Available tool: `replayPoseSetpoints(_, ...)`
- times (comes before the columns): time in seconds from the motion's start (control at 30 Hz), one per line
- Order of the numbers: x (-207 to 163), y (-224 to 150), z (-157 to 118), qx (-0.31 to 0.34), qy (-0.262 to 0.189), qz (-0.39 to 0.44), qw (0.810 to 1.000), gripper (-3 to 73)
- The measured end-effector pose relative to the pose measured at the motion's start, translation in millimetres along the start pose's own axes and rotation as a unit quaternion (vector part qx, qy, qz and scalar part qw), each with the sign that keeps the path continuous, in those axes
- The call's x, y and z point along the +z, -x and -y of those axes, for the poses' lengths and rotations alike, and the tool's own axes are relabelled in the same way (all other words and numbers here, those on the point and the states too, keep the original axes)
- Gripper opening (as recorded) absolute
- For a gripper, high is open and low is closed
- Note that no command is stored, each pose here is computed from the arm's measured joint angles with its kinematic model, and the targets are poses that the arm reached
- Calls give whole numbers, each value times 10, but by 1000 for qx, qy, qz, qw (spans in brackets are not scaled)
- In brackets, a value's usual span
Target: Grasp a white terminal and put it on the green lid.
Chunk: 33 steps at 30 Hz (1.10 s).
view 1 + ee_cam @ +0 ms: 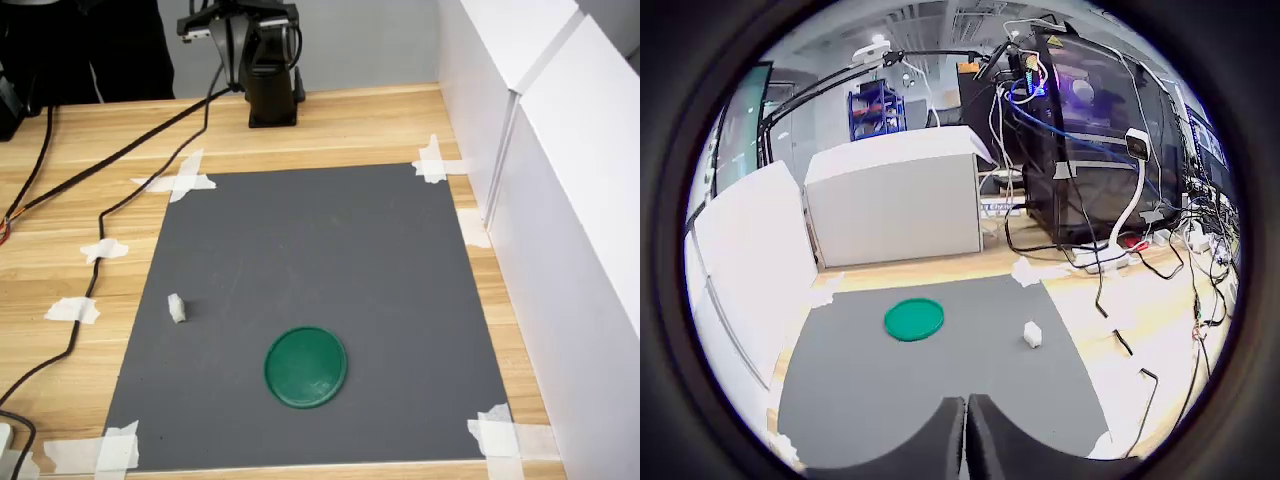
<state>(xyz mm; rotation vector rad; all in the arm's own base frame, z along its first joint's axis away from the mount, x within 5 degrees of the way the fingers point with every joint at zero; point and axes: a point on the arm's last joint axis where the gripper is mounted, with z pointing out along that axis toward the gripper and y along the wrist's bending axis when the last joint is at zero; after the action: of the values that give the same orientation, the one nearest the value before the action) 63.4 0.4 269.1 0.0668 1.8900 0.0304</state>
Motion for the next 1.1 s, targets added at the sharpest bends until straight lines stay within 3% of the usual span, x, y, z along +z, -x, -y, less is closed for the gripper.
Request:
replayPoseSetpoints(0.3, 13, 425, 51, -59, -34, -120, 990, -16)
replayPoseSetpoints(0.53, 214, 721, 53, -70, -31, -208, 975, -16)
replayPoseSetpoints(0.8, 700, 854, 79, -140, -4, -332, 933, -13)
replayPoseSetpoints(0.97, 1038, 932, 94, -150, 6, -370, 917, 32)
replayPoseSetpoints(1.1, 1328, 970, 107, -156, 13, -395, 905, 114)
